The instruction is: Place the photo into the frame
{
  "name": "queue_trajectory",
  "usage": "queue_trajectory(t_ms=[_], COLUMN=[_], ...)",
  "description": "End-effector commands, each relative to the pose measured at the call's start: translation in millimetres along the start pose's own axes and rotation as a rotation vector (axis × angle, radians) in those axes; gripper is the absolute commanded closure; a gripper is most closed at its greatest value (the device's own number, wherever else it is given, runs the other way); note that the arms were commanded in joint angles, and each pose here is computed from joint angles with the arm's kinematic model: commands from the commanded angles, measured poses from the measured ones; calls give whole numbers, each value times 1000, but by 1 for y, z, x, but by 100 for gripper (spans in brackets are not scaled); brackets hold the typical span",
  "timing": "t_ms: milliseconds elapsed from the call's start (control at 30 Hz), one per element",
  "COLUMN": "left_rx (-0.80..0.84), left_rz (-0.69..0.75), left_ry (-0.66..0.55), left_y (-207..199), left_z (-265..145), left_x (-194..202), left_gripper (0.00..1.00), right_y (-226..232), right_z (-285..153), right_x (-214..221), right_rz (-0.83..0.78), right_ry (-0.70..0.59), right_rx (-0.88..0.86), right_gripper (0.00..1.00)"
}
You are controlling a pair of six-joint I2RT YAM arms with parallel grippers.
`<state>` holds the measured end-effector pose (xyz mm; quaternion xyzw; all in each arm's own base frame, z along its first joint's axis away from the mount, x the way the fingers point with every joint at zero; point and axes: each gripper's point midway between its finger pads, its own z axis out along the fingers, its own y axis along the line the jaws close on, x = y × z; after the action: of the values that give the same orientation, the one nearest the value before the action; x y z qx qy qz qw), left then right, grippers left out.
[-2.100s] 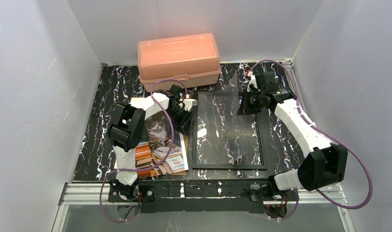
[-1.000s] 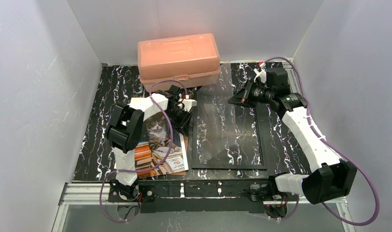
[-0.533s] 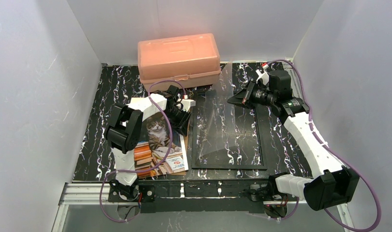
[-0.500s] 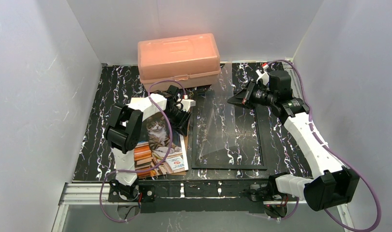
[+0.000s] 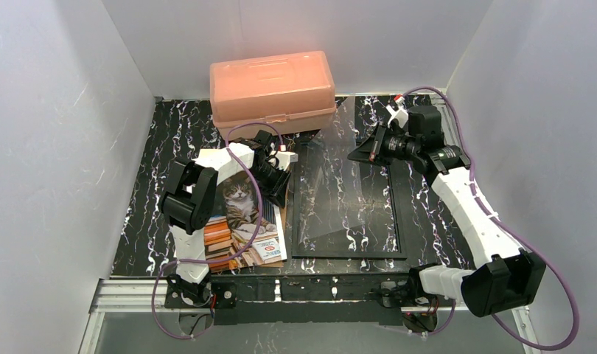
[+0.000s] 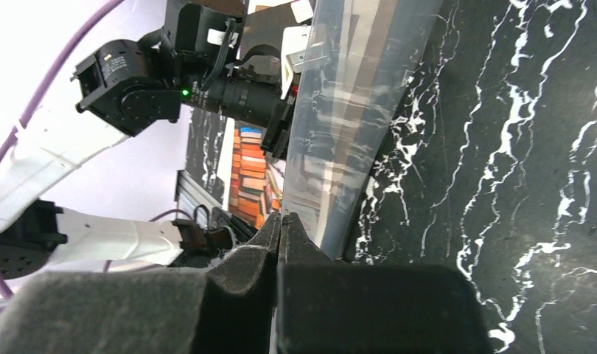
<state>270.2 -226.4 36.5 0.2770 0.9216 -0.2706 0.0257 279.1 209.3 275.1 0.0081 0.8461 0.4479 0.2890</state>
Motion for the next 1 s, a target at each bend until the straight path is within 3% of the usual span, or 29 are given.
queue_trajectory(t_ms=[0,267,500,967], left_rx=[7,3,2,1], left_rz=[10,12,19,17], left_ry=[-29,-26,-28,-22], left_y=[-9,-7,-8,-7], left_z=[-17,-16,-17,-16], left_x=[-3,-2,-3,-2], left_gripper=[74,75,75,77], right_y=[5,-9,-47,-75], right_z=[-6,-2,-11,-11], right_x=[-8,-11,-13,-4], right_rz=[-119,-181,-228,-231], right_ry=[4,36,49,77], right_rx=[3,66,278,376], right_gripper=[99,99,99,95])
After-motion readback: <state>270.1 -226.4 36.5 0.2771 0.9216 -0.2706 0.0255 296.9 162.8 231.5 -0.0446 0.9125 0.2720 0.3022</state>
